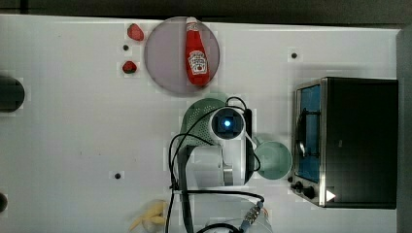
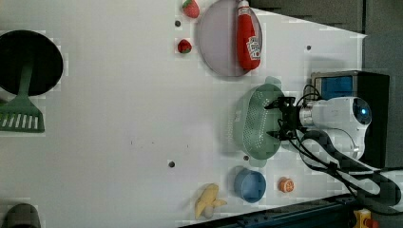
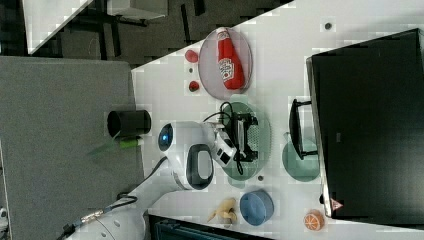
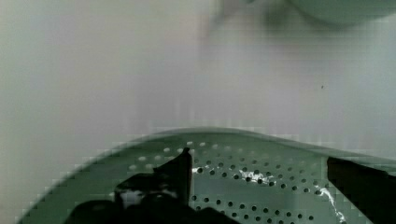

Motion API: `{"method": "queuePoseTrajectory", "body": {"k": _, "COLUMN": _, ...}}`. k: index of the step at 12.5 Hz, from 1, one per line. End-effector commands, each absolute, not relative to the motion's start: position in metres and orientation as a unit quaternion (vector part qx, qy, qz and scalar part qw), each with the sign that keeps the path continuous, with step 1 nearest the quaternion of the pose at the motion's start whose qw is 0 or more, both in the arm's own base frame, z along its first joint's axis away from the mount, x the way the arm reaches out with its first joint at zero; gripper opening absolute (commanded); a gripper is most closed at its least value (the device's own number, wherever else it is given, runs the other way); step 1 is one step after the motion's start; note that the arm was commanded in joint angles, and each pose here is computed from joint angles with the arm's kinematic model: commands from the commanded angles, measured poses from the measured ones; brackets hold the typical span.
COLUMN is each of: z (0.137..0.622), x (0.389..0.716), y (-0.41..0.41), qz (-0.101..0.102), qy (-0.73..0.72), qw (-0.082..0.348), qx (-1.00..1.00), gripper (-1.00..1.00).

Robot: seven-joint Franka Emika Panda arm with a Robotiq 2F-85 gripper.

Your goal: Drag strainer left to right.

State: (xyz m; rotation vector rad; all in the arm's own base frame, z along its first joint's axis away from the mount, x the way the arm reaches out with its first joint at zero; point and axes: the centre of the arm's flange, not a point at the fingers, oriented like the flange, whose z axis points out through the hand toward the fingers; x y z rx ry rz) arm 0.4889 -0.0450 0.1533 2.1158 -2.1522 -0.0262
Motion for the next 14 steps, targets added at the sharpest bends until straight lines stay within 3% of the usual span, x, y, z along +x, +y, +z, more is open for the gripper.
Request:
{"method": "queuePoseTrajectory", "body": {"k": 1, "z": 0.159, "x": 0.487, "y": -0.070, "qz": -0.003, "qy": -0.701, "qw": 0.061, "qx": 0.711, "gripper": 1.00}}
{"method": "queuePoseTrajectory", "body": {"k": 5, "z": 0.168, "x": 0.493, "y": -0.066, "qz": 0.007, "qy": -0.696, "qw": 0.051, "qx": 0.717, "gripper": 1.00}}
{"method": "queuePoseTrajectory", "body": {"k": 7, "z": 0.205, "x": 0.501, "y": -0.048, "qz": 0.023, "qy": -0.650, "qw": 0.036, "qx": 0.758, "gripper": 1.00}}
{"method": "queuePoseTrajectory", "body": {"k": 11, "z": 0.334, "x": 0.508, "y": -0.023, "qz": 0.051, "qy": -0.559, "qw": 0.041, "qx": 0.826, "gripper": 1.00}}
{"method": "queuePoseTrajectory", "body": {"k": 13, "z": 0.405, "x": 0.499, "y": -0.019, "qz": 0.043, "qy": -0.546, "qw": 0.032, "qx": 0.836, "gripper": 1.00}}
{"method": "queuePoseTrajectory", "body": {"k": 14, "z": 0.439, "x": 0.490, "y": -0.019, "qz": 0.026, "qy": -0.541, "qw": 0.024, "qx": 0.840, "gripper": 1.00}}
